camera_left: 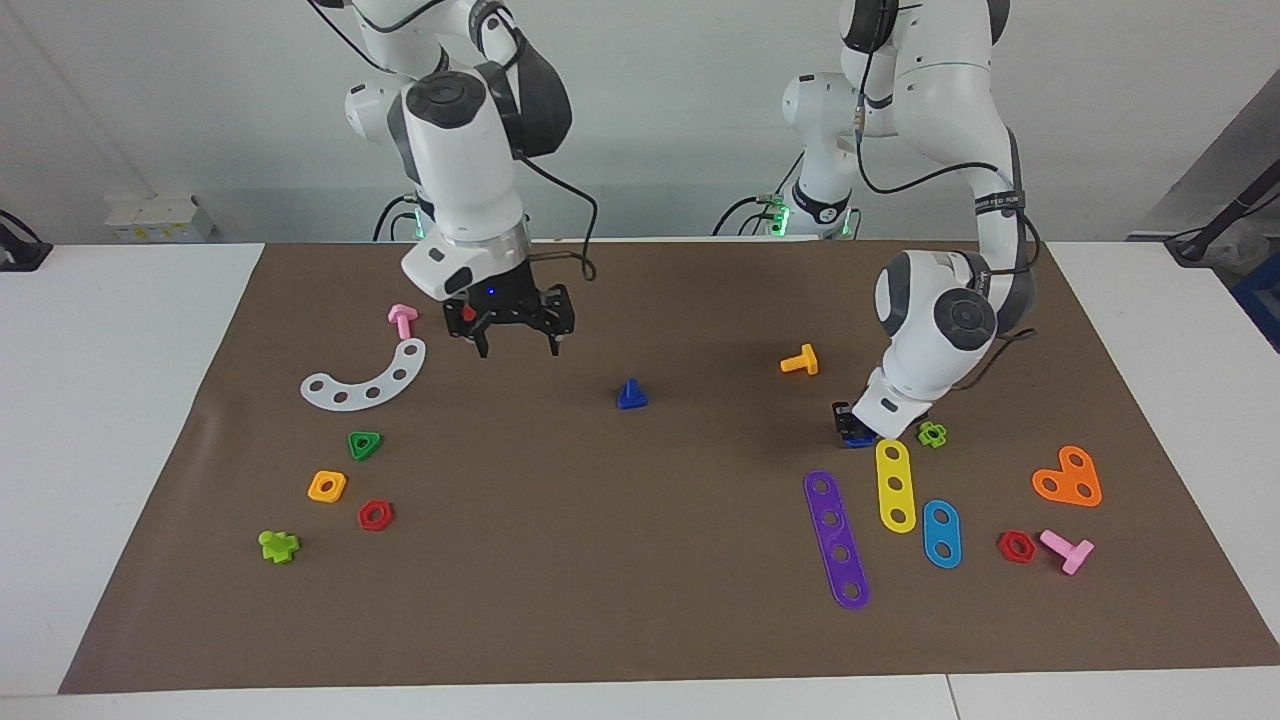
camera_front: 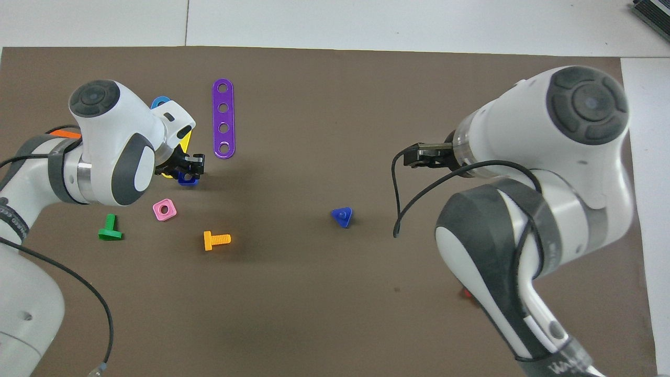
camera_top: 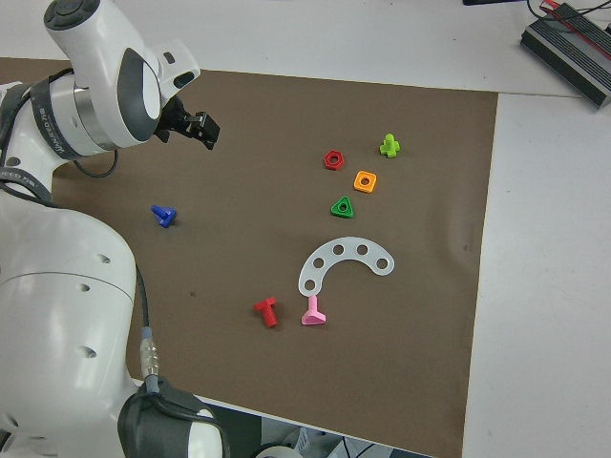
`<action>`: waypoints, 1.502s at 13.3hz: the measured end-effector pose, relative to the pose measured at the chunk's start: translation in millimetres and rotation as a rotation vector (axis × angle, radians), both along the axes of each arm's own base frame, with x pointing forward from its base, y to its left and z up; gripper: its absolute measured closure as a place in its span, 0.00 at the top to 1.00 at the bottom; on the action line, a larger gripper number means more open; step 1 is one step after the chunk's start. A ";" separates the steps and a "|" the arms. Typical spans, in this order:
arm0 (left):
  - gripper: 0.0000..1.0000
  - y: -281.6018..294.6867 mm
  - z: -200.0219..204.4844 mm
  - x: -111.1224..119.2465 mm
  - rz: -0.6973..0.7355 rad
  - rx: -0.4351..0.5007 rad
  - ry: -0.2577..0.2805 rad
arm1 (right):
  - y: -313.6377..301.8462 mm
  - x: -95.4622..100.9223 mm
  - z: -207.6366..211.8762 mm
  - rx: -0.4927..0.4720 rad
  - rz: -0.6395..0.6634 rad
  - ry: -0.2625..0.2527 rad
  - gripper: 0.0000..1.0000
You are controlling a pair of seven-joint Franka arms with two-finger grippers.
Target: Unscrew and place screws in storage area
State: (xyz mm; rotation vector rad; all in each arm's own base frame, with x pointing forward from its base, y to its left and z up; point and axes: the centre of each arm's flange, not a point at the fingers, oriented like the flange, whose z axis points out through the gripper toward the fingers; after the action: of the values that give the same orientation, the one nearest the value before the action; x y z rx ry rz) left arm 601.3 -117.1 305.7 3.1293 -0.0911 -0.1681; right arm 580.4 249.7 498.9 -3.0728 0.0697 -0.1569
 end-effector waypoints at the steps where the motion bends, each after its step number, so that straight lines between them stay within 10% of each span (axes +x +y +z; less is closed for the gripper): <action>1: 0.45 -0.9 -0.3 -4.1 -0.003 -0.001 0.001 | 21.0 -0.5 -14.5 0.005 -0.003 -0.006 0.99; 12: 0.45 -12.7 11.0 -2.3 0.026 -0.013 -0.067 | 120.5 -22.0 -138.4 -0.010 0.048 -0.006 0.97; 17: 1.00 -14.1 16.8 2.0 0.026 -0.019 -0.098 | 123.1 -53.6 -185.8 -0.041 0.087 0.027 0.93; 20: 1.00 31.5 50.7 18.8 0.062 -0.015 -0.099 | 124.5 -65.5 -191.2 -0.048 0.099 0.037 0.83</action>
State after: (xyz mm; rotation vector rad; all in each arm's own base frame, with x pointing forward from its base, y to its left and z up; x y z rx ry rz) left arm 620.1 -85.6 356.5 3.1196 0.0037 -0.0116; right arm 514.9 374.2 307.7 -3.1188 -0.0863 -0.0976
